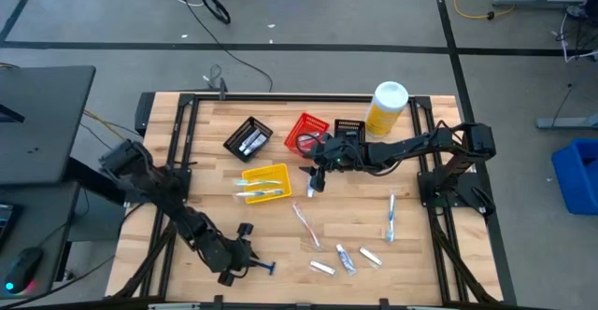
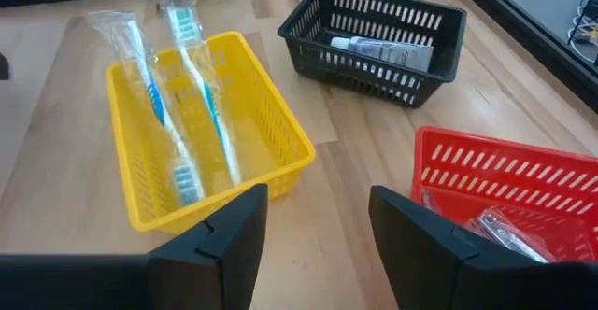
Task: Pick & Place Travel size toiletries
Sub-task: Put the blue razor into the right black bin
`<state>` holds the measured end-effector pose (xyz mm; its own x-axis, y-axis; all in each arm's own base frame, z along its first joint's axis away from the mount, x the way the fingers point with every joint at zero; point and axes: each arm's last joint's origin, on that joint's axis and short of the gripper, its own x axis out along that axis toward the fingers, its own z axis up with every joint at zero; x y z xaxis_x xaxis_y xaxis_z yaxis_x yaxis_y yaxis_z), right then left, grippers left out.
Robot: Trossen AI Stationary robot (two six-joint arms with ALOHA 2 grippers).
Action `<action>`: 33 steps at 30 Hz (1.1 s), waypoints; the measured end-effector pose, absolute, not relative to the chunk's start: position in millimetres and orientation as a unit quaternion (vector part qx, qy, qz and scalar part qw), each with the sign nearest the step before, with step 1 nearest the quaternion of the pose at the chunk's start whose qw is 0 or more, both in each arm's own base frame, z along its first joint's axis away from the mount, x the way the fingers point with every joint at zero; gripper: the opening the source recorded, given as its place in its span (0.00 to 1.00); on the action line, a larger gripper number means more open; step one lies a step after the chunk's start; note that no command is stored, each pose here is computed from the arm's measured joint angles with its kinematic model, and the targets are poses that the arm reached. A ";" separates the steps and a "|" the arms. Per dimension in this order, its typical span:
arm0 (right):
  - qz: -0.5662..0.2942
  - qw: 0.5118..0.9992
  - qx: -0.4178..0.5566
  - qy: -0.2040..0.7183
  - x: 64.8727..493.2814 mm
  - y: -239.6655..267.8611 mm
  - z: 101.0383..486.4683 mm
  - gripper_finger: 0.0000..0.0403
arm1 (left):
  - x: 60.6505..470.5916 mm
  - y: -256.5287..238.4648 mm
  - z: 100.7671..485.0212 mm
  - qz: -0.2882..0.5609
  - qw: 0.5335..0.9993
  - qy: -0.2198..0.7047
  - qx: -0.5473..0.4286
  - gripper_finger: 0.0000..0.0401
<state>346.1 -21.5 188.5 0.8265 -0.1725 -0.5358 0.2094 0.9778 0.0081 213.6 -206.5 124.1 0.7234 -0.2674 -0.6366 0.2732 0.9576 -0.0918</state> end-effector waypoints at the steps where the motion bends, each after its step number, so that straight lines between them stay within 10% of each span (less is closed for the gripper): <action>1: -0.100 0.955 0.033 0.277 346.2 -21.3 188.5 0.49 | 213.9 -206.6 121.8 -0.142 0.927 0.346 0.000 0.26; 33: -0.100 0.955 0.041 0.276 346.2 -20.9 188.5 0.48 | 211.6 -206.6 106.5 -0.118 0.916 0.381 0.033 0.13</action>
<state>346.2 -20.9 188.5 0.8276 -0.1688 -0.5353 0.2136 0.9767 0.0222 211.6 -206.6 106.5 0.6811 -0.1912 -0.7068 0.2415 0.9700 -0.0297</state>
